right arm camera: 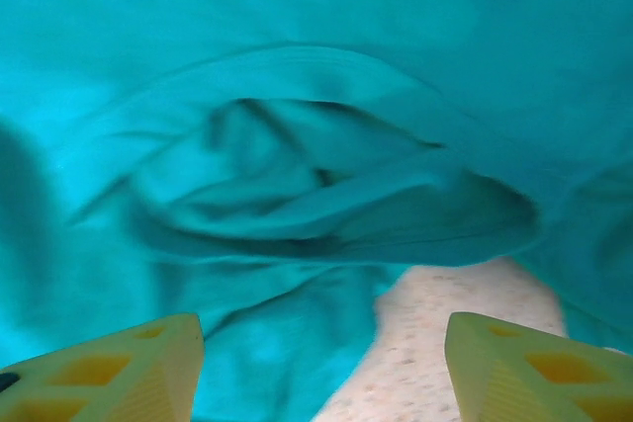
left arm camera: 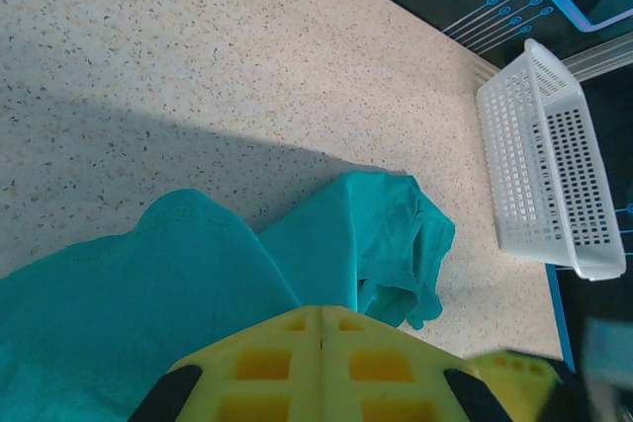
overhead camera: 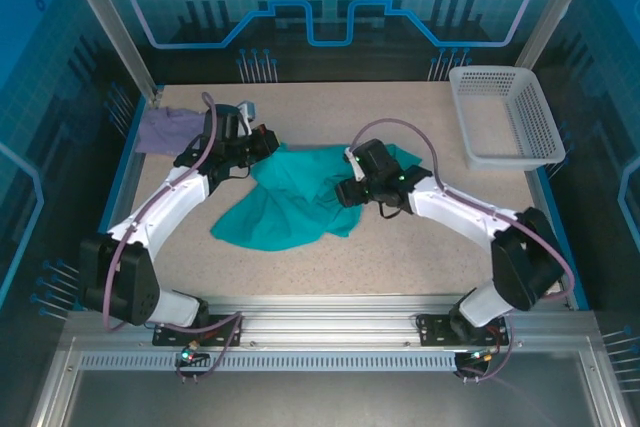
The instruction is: Fold the inside-out t-shirt
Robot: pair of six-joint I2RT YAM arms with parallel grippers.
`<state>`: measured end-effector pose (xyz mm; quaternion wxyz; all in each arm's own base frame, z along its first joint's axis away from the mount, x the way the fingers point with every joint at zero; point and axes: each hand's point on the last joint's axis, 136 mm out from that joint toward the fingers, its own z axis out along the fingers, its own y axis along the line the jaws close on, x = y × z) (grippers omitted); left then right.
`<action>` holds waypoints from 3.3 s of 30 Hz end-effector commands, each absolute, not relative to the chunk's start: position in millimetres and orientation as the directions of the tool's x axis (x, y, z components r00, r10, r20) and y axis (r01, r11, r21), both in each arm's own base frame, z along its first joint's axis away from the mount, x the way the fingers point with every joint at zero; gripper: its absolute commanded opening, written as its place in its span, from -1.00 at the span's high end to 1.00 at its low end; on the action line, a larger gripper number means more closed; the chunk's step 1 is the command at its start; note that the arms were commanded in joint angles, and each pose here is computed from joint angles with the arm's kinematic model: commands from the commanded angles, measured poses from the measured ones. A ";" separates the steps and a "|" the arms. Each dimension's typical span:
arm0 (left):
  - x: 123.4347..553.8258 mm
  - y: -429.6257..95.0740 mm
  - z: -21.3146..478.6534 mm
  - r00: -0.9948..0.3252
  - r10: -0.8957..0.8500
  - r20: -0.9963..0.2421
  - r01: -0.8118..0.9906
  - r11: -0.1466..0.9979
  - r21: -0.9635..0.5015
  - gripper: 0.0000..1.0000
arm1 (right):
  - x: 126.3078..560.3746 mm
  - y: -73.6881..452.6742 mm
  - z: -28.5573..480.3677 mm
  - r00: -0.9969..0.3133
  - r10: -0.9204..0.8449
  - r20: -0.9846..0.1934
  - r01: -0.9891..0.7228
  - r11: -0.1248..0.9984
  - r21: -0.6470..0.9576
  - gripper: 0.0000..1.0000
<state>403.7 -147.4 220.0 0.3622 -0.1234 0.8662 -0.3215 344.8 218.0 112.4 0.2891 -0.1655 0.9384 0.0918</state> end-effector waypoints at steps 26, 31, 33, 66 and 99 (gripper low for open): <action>403.5 -139.8 189.0 -0.729 -0.396 -0.558 -0.007 0.820 -0.572 1.00 | 463.5 154.8 46.9 -0.917 0.205 -0.342 0.023 0.884 0.468 0.08; 403.3 -140.1 185.8 -0.733 -0.396 -0.553 -0.011 0.820 -0.572 1.00 | 473.7 147.6 41.0 -0.918 0.217 -0.331 0.040 0.883 0.468 0.36; 402.8 -139.9 184.2 -0.735 -0.393 -0.553 -0.010 0.822 -0.570 1.00 | 478.2 148.4 39.8 -0.919 0.218 -0.328 0.038 0.878 0.477 0.60; 435.9 -161.0 94.0 -0.837 -0.272 -0.474 -0.068 0.913 -0.403 -0.11 | 474.4 154.8 96.3 -0.886 0.306 -0.348 -0.009 0.739 0.673 1.00; 442.8 -141.9 264.5 -0.594 -0.349 -0.725 0.025 0.893 -0.450 1.00 | 433.1 125.7 273.2 -0.694 0.346 -0.632 -0.194 0.755 0.626 1.00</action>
